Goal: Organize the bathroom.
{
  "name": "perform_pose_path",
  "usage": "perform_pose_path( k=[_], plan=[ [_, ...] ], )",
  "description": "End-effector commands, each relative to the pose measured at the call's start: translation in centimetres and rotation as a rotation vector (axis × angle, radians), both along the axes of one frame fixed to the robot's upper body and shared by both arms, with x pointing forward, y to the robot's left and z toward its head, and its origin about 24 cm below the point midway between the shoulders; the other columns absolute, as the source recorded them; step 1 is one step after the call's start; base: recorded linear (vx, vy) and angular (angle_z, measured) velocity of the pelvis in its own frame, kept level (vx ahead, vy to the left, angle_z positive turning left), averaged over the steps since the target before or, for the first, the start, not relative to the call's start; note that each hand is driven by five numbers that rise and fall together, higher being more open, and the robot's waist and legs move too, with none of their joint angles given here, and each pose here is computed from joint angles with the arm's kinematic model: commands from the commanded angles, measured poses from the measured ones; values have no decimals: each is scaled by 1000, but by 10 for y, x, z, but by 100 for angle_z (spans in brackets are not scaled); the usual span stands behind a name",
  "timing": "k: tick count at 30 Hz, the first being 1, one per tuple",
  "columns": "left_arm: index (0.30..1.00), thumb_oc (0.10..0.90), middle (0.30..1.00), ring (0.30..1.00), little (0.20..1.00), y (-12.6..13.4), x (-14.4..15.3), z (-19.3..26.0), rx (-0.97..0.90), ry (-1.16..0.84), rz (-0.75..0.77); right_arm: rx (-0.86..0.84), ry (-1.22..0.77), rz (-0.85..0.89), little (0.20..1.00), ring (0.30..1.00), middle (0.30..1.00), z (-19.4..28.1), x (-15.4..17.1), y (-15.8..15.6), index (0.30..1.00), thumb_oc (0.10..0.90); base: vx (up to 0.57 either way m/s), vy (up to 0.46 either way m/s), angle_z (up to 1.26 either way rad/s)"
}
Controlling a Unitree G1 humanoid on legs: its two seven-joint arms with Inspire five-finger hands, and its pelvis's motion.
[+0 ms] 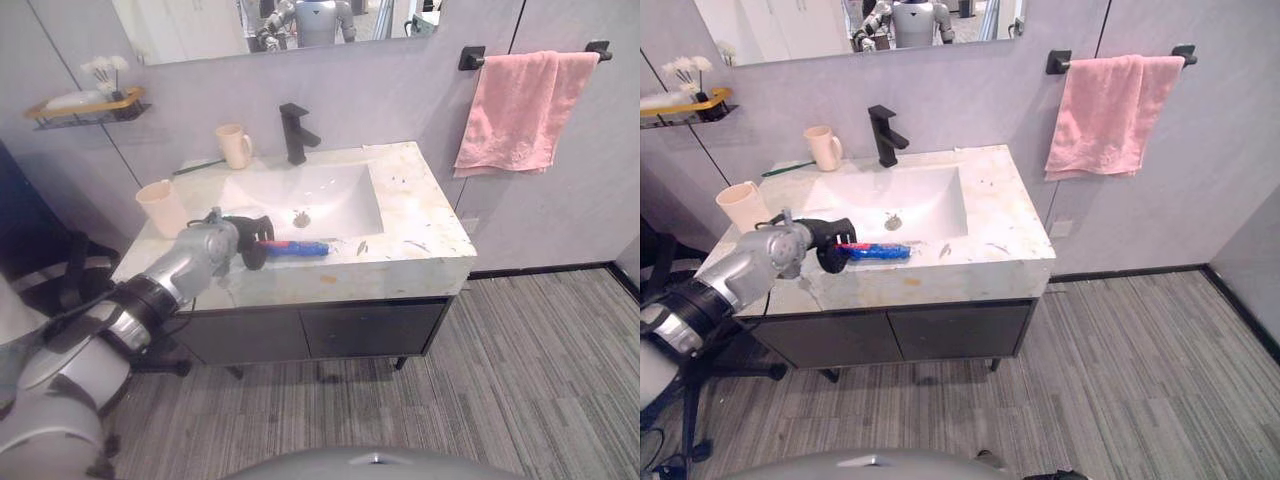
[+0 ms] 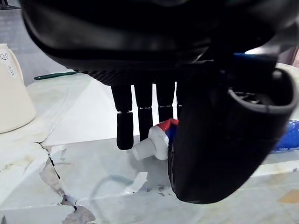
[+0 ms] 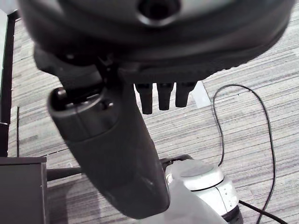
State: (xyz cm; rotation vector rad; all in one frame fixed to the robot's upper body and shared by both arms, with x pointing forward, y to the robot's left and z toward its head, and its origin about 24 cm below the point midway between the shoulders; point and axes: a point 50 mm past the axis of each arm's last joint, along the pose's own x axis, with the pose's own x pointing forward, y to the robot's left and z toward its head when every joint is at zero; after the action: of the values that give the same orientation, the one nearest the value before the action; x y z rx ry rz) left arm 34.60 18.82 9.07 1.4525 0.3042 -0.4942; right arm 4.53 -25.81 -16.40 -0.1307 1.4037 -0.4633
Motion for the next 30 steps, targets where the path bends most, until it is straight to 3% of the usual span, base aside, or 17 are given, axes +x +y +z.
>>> perform_pose_path(
  k=[1, 5, 9, 10, 12, 14, 16, 17, 18, 19, 20, 22, 24, 26, 30],
  plan=[
    [300, 400, 300, 300, 300, 11, 21, 54, -198, -263, 109, -84, -148, -168, 900, 900, 900, 11, 25, -20, 900, 800, 0, 0, 0],
    [300, 400, 300, 300, 300, 16, 15, 62, -677, -323, 214, -160, -370, -429, 900, 900, 900, 25, 41, -41, 900, 800, -7, 8, 0],
    [300, 400, 300, 300, 300, 32, -3, 85, -1121, -498, 260, -369, -608, -606, 900, 900, 900, 58, 59, -73, 900, 800, -26, 39, -1],
    [300, 400, 300, 300, 300, 32, -3, 85, -1122, -497, 263, -372, -607, -604, 900, 900, 900, 58, 58, -73, 900, 800, -32, 45, -3],
    [300, 400, 300, 300, 300, 34, -20, 95, -1300, -610, 238, -575, -757, -723, 900, 900, 900, 100, 72, -104, 900, 800, -29, 41, -5],
    [300, 400, 300, 300, 300, 32, -26, 97, -1342, -629, 221, -661, -810, -761, 900, 900, 900, 119, 76, -116, 900, 800, -34, 30, -3],
    [300, 400, 300, 300, 300, 28, -35, 102, -1429, -678, 195, -884, -919, -793, 900, 900, 900, 164, 79, -143, 900, 800, -15, 63, -4],
    [300, 400, 300, 300, 300, 21, -42, 106, -1501, -706, 171, -1063, -1067, -733, 900, 900, 900, 216, 94, -157, 900, 800, -7, 52, -5],
    [300, 400, 300, 300, 300, 21, -43, 106, -1507, -709, 171, -1078, -1077, -725, 900, 900, 900, 220, 95, -157, 900, 800, -40, 42, -4],
    [300, 400, 300, 300, 300, 18, -47, 109, -1531, -748, 159, -1160, -1215, -658, 900, 900, 900, 253, 109, -153, 900, 800, -17, 42, -8],
    [300, 400, 300, 300, 300, 13, -52, 112, -1562, -792, 144, -1192, -1440, -538, 900, 900, 900, 299, 132, -132, 900, 800, -21, 46, -10],
    [300, 400, 300, 300, 300, 7, -55, 116, -1590, -826, 123, -1180, -1623, -386, 900, 900, 900, 328, 150, -107, 900, 800, 2, 45, -14],
    [300, 400, 300, 300, 300, 0, -59, 122, -1603, -884, 93, -1079, -1868, -187, 900, 900, 900, 361, 169, -69, 900, 800, -45, 43, -11],
    [300, 400, 300, 300, 300, -7, -61, 127, -1642, -897, 58, -866, -2082, 53, 900, 900, 900, 386, 184, -34, 900, 800, -58, 38, -12],
    [300, 400, 300, 300, 300, -23, -59, 120, -1670, -844, 44, -496, -2234, 395, 900, 900, 900, 411, 206, 23, 900, 800, -13, 22, 0]
  ],
)
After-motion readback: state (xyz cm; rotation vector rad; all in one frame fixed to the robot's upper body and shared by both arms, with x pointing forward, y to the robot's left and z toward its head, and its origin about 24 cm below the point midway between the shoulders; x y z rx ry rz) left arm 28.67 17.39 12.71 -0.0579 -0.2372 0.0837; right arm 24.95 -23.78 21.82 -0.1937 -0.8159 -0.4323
